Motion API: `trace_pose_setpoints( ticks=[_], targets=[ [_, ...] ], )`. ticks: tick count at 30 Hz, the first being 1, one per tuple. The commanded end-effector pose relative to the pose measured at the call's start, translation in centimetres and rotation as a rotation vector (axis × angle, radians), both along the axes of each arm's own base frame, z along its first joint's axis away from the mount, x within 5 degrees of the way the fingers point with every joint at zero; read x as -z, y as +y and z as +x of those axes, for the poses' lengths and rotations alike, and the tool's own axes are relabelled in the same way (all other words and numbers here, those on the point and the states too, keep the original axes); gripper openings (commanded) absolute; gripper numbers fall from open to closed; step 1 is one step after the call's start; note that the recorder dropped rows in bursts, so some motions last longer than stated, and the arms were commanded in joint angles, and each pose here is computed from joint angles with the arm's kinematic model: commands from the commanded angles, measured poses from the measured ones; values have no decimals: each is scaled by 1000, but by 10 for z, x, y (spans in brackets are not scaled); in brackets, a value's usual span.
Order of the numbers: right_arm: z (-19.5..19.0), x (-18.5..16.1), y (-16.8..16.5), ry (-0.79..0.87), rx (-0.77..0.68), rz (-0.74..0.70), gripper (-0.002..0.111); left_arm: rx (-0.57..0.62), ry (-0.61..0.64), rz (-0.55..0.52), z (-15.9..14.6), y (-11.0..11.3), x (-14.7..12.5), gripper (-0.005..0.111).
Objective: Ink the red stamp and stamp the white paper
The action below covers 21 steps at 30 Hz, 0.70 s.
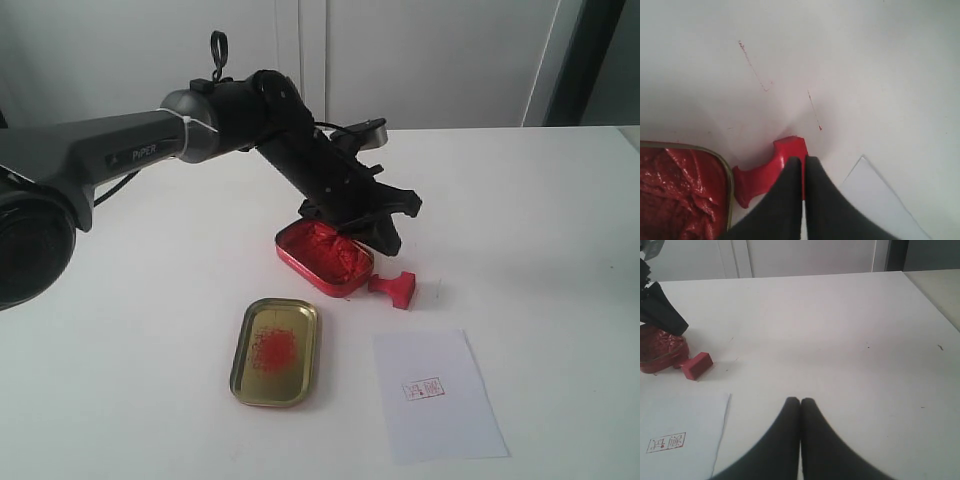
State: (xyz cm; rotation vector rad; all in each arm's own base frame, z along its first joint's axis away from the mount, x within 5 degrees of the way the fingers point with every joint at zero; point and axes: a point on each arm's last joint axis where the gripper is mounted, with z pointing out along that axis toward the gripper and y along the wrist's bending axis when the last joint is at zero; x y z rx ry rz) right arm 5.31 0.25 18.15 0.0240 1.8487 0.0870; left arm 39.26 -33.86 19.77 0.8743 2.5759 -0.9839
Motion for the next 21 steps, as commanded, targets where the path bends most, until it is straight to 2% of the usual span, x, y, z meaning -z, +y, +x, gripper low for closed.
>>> trace_pose_setpoints(
  ticks=[1,7,11,14,18,19,21],
  targets=[
    [0,0,-1,-14,6,-8,0,22,14,5,-4,2,-4,0],
    [0,0,-1,-14,6,-8,0,29,6,15,-4,3,-6,0],
    [0,0,-1,-14,6,-8,0,63,-77,137,-6,16,-22,0],
    [0,0,-1,-14,6,-8,0,26,-107,209,-5,26,-33,0],
    [0,0,-1,-14,6,-8,0,-76,-110,384,3,59,-45,0],
    [0,0,-1,-14,6,-8,0,-125,-81,461,7,75,-45,0],
    [0,0,-1,-14,6,-8,0,-216,-16,530,16,99,-43,0]
  ],
)
